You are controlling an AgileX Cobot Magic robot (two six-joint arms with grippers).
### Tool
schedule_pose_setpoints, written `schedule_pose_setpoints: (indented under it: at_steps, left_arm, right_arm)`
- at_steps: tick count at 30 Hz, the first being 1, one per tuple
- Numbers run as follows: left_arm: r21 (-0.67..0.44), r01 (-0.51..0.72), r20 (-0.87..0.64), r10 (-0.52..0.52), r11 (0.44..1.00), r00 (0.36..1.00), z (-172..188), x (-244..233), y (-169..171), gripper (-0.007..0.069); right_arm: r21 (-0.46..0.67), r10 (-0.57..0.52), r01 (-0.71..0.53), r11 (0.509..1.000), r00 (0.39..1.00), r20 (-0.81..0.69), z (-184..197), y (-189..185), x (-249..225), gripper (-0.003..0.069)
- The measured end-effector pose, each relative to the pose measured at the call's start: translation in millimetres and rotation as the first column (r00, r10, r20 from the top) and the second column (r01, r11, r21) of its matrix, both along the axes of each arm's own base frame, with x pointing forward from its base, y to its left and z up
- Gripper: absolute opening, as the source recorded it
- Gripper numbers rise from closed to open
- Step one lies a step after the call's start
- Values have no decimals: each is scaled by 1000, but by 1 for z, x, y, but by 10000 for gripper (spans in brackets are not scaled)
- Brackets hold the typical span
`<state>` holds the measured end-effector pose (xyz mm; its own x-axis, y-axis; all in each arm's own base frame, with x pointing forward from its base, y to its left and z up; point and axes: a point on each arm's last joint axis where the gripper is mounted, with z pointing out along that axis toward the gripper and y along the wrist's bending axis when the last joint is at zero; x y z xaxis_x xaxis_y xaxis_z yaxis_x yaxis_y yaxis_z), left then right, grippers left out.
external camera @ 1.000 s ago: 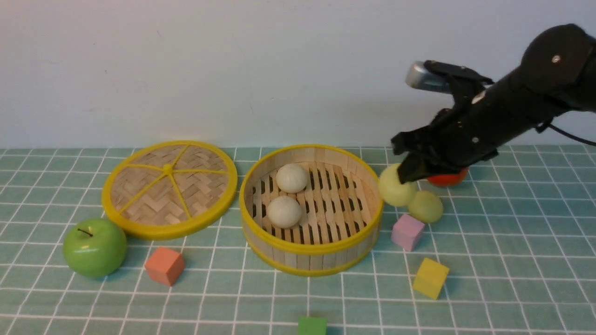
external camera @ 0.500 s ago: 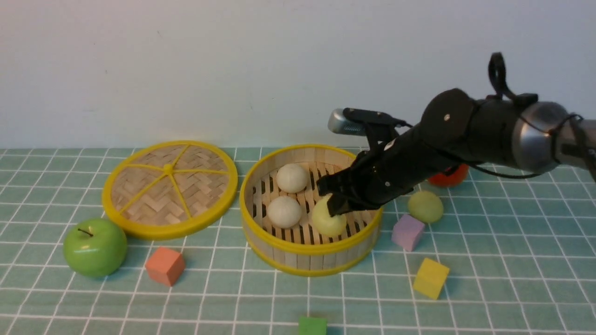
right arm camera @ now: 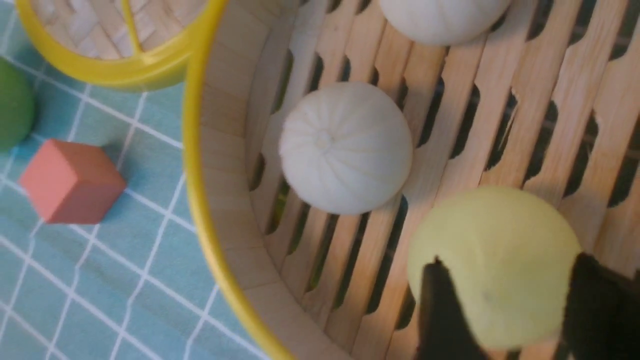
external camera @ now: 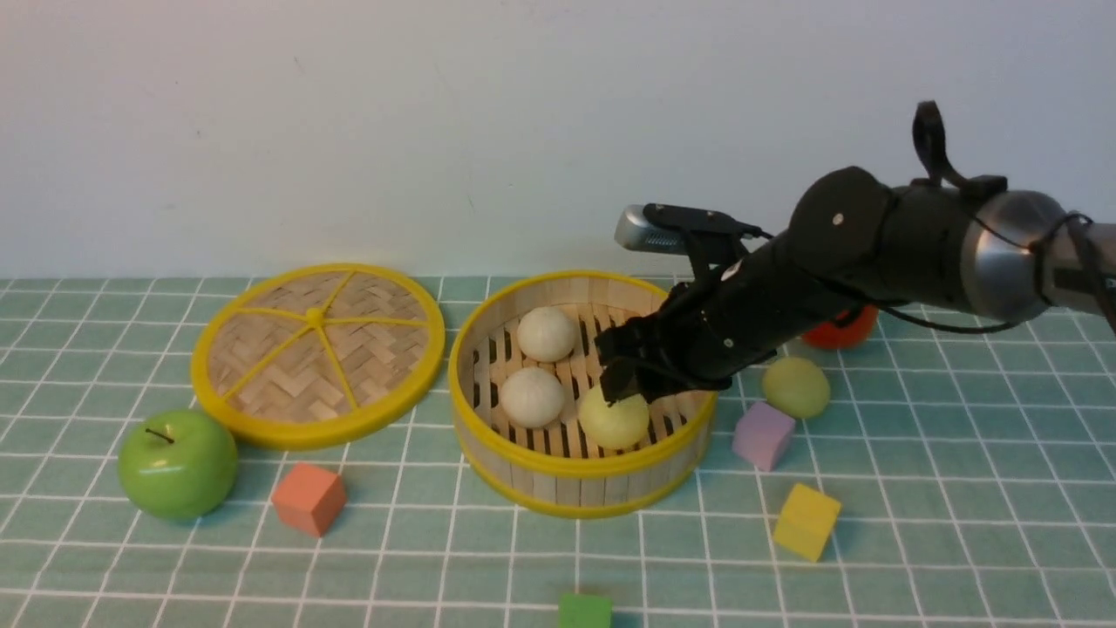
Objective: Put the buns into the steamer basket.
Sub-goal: Use the right arm to grab a steamed stuffed bun
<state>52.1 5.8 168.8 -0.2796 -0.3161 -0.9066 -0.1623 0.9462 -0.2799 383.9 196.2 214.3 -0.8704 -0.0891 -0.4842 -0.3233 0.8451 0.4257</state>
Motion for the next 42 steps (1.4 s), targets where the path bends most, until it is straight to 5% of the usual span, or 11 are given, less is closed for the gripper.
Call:
schedule_pose_setpoints:
  at_steps: [5, 13, 24, 42]
  left_arm:
    - [0, 0, 0, 0, 1000, 1000, 0, 0, 0, 183]
    - [0, 0, 0, 0, 1000, 1000, 0, 0, 0, 186]
    - [0, 0, 0, 0, 1000, 1000, 0, 0, 0, 197]
    - [-1, 0, 0, 0, 1000, 1000, 0, 0, 0, 212]
  right_arm:
    - [-23, -24, 24, 999, 999, 32, 27, -32, 1, 462]
    - [-66, -161, 161, 985, 987, 3, 38, -102, 12, 441]
    - [-222, -179, 164, 961, 983, -51, 2, -97, 15, 343]
    - [-237, -257, 275, 932, 961, 105, -28, -108, 44, 277]
